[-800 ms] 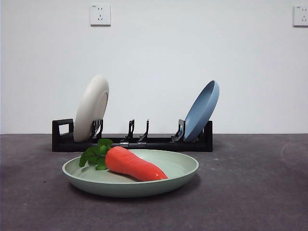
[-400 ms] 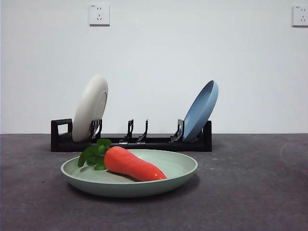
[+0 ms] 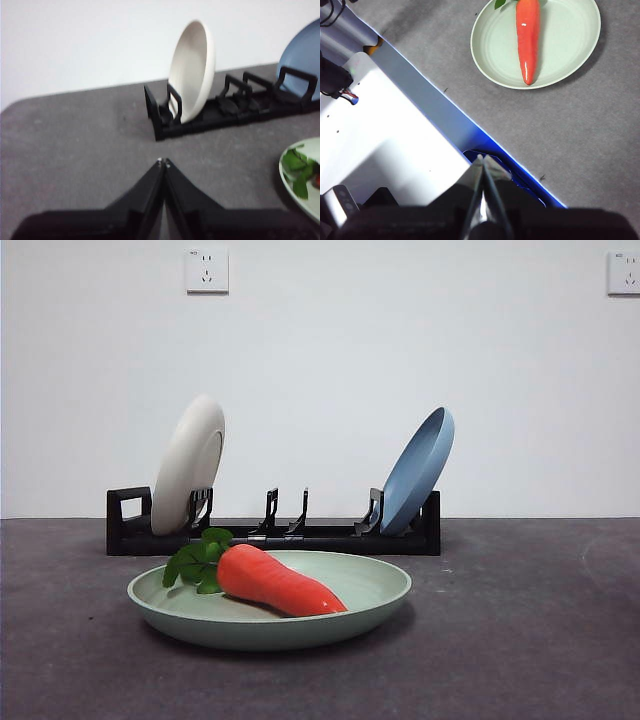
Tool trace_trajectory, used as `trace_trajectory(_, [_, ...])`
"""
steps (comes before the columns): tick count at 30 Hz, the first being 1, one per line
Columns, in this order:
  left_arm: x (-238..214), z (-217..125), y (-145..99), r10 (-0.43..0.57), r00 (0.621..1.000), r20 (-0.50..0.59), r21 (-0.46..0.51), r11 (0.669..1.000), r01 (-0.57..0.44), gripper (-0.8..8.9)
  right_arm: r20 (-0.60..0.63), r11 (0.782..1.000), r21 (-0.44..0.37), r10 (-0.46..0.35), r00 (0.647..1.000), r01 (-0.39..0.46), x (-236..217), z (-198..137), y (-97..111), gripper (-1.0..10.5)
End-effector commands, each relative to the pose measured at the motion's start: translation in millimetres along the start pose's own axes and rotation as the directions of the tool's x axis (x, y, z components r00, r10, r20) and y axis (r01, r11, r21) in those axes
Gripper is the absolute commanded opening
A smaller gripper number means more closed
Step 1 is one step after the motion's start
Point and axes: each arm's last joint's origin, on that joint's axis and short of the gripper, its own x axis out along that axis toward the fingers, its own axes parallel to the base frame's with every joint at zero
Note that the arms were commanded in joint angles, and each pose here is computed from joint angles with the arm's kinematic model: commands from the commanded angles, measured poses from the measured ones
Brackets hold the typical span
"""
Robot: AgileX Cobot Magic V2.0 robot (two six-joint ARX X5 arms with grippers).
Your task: Take the green plate from the plate rack,put the plate on the table,take the carrot from the table,put the carrot in the plate
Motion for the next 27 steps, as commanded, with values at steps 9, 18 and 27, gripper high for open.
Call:
trace_trajectory(9, [0.0,-13.5,-0.8,-0.007,0.993,-0.115,-0.048,0.999,0.001,-0.04,-0.001,1.000,0.002,-0.001,1.000,0.001,0.9,-0.7,-0.2,0.0])
trace_trajectory(18, [0.0,-13.5,-0.9,-0.007,0.993,-0.114,-0.048,0.999,0.001,-0.04,-0.001,1.000,0.002,-0.001,1.000,0.001,0.9,-0.7,-0.2,0.0])
trace_trajectory(27, [0.0,-13.5,-0.9,-0.007,0.993,-0.114,-0.048,0.999,0.001,-0.04,0.106,0.989,-0.114,-0.082,0.991,0.094,-9.0,0.6,-5.1,0.0])
